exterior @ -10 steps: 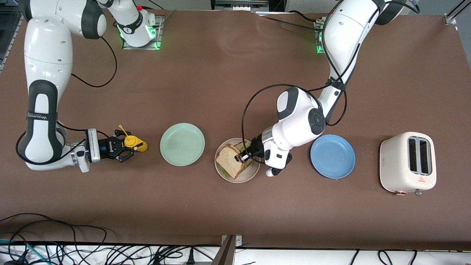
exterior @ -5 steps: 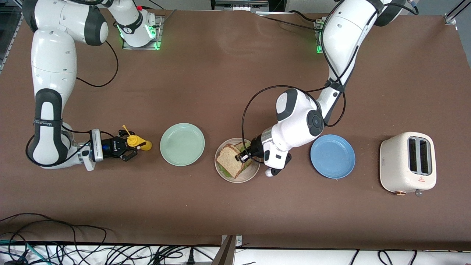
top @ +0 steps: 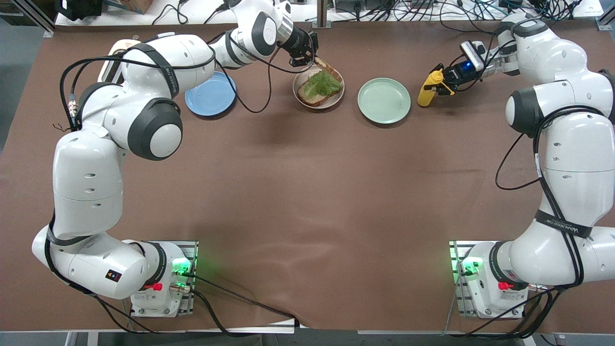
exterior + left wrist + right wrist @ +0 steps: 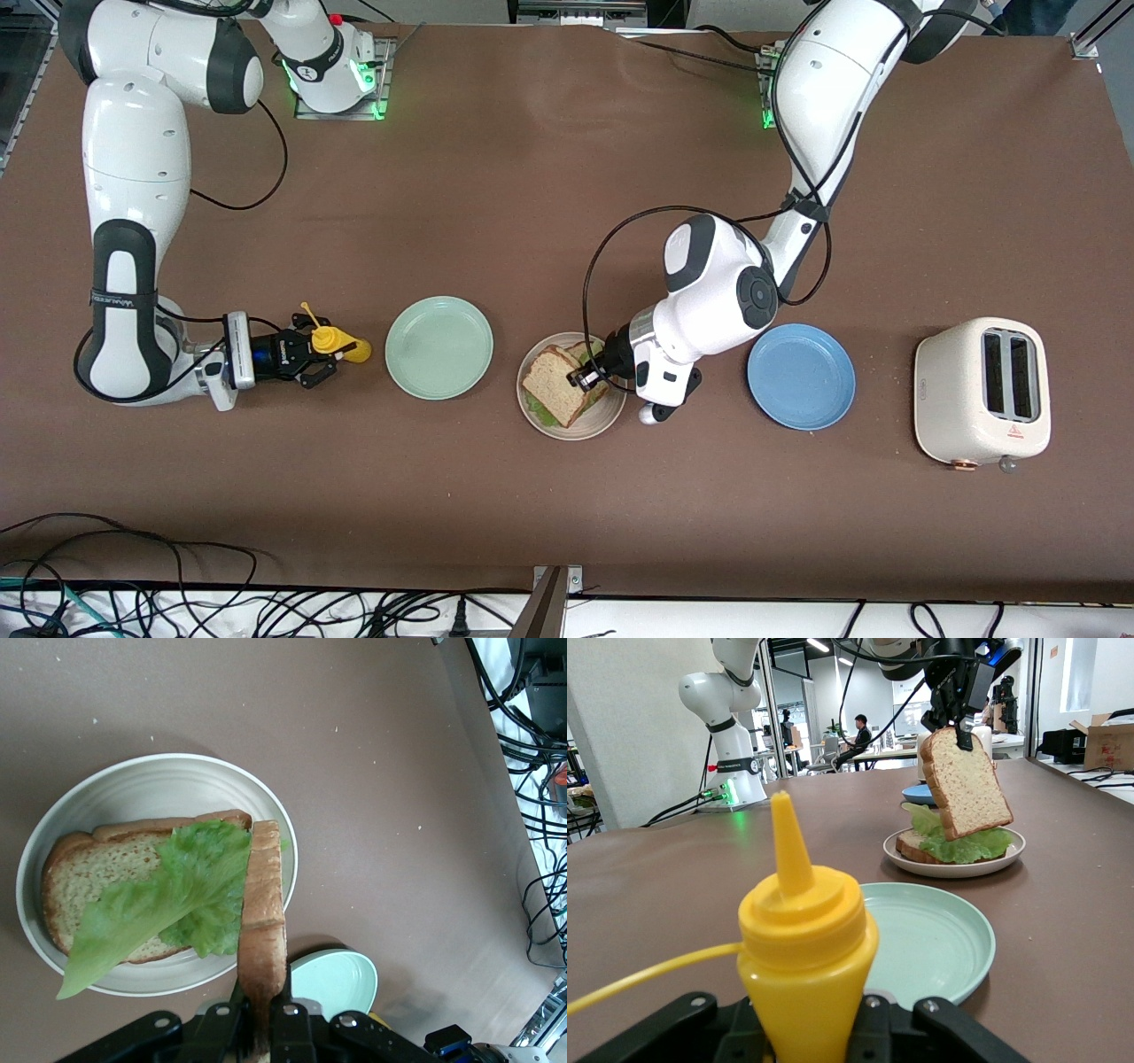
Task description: Make sandwich on beige plate with both arms
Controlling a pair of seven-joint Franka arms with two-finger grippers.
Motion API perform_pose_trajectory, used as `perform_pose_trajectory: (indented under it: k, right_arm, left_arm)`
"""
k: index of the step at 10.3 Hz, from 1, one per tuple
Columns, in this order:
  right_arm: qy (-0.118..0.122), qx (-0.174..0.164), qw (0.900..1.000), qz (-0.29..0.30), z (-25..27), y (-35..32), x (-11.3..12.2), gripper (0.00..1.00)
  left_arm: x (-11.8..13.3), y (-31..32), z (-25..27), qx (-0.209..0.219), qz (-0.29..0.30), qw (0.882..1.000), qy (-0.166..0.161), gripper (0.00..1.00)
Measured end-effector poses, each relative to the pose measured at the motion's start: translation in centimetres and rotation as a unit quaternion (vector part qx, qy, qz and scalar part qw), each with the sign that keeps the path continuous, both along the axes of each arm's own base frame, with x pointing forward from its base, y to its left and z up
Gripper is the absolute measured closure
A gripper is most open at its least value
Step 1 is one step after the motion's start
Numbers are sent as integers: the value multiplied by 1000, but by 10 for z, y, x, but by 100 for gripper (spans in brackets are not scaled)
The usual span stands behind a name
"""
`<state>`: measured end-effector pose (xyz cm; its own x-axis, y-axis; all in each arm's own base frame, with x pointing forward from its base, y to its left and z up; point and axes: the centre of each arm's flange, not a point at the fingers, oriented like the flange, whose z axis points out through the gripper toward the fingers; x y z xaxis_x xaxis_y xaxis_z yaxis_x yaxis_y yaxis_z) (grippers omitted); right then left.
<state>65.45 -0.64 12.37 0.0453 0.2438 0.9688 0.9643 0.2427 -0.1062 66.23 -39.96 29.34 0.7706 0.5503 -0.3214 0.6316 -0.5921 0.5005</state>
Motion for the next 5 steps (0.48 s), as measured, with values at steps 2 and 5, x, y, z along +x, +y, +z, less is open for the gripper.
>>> perform_pose_trajectory:
  k: [2,5]
  right_arm:
    - [-6,15,1000,-10,-3,-2,0,61]
    - [-13,27,999,-15,1,-6,2,20]
  left_arm:
    - [0,1,-3,1,0,1000,2,78]
    - [0,1,-3,2,0,1000,2,58]
